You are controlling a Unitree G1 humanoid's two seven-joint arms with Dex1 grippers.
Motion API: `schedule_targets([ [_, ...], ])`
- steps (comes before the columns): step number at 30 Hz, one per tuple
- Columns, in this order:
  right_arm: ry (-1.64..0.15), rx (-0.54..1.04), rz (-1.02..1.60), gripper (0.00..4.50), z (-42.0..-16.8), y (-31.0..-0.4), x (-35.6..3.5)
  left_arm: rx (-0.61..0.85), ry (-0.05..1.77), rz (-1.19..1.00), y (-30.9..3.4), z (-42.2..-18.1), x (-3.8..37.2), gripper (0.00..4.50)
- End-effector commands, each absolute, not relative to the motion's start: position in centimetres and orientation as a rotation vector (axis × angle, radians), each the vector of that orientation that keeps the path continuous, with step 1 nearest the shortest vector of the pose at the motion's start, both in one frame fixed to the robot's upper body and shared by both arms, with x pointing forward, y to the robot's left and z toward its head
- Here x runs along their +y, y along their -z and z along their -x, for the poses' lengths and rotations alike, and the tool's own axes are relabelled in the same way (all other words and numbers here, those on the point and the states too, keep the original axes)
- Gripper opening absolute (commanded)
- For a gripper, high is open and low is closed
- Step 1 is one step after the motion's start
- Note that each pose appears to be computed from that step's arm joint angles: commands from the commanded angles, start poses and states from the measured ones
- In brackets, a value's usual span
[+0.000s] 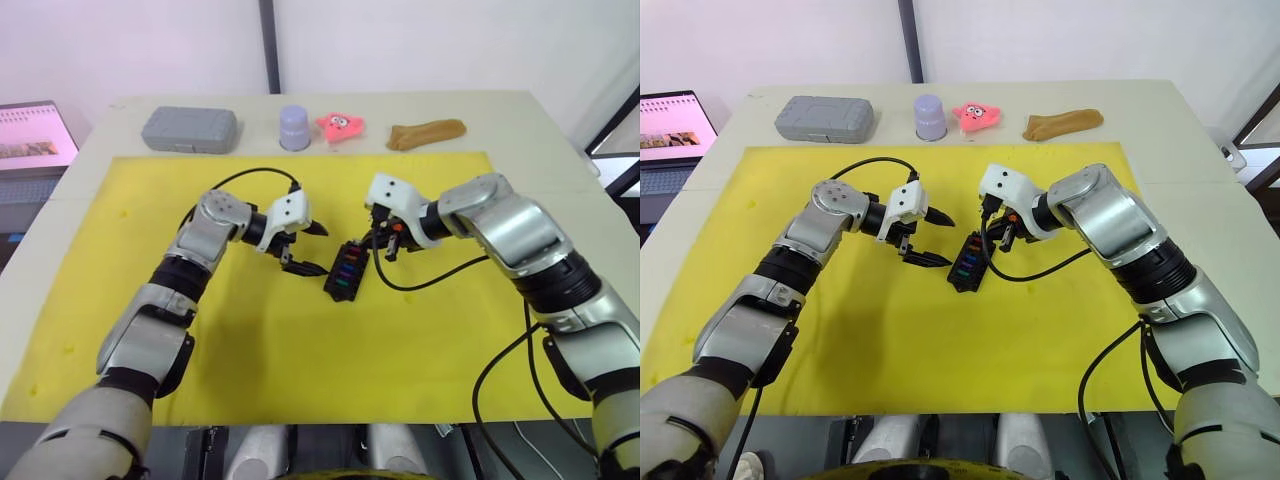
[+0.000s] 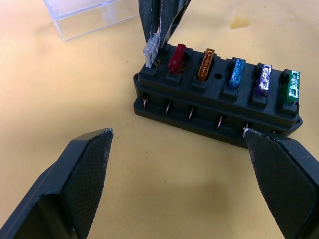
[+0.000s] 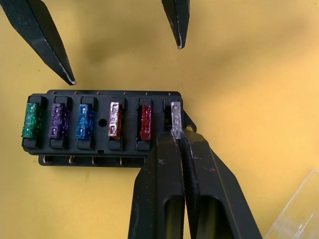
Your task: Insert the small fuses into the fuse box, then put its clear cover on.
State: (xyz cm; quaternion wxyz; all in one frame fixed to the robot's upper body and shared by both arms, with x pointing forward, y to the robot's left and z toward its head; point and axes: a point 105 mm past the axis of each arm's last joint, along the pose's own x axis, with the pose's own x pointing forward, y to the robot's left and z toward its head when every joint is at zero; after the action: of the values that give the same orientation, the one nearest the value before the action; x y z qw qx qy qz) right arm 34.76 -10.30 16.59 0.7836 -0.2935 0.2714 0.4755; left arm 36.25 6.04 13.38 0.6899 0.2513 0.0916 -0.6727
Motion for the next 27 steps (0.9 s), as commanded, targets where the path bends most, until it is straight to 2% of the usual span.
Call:
schedule_targets([
  [1, -1.040, 0.570, 0.679, 0.00, -34.53, -16.76, -9.99, 0.150, 1.491, -0.566, -14.45, -36.44, 6.01, 4.41],
  [11, -1.023, 0.571, 0.660, 0.00, -34.43, -17.31, -9.83, 0.146, 1.490, -0.564, -14.41, -36.39, 6.01, 4.41],
  [27, -1.011, 0.710, 0.669, 0.00, -34.11, -17.60, -9.50, 0.146, 1.491, -0.564, -14.48, -36.34, 5.99, 4.41],
])
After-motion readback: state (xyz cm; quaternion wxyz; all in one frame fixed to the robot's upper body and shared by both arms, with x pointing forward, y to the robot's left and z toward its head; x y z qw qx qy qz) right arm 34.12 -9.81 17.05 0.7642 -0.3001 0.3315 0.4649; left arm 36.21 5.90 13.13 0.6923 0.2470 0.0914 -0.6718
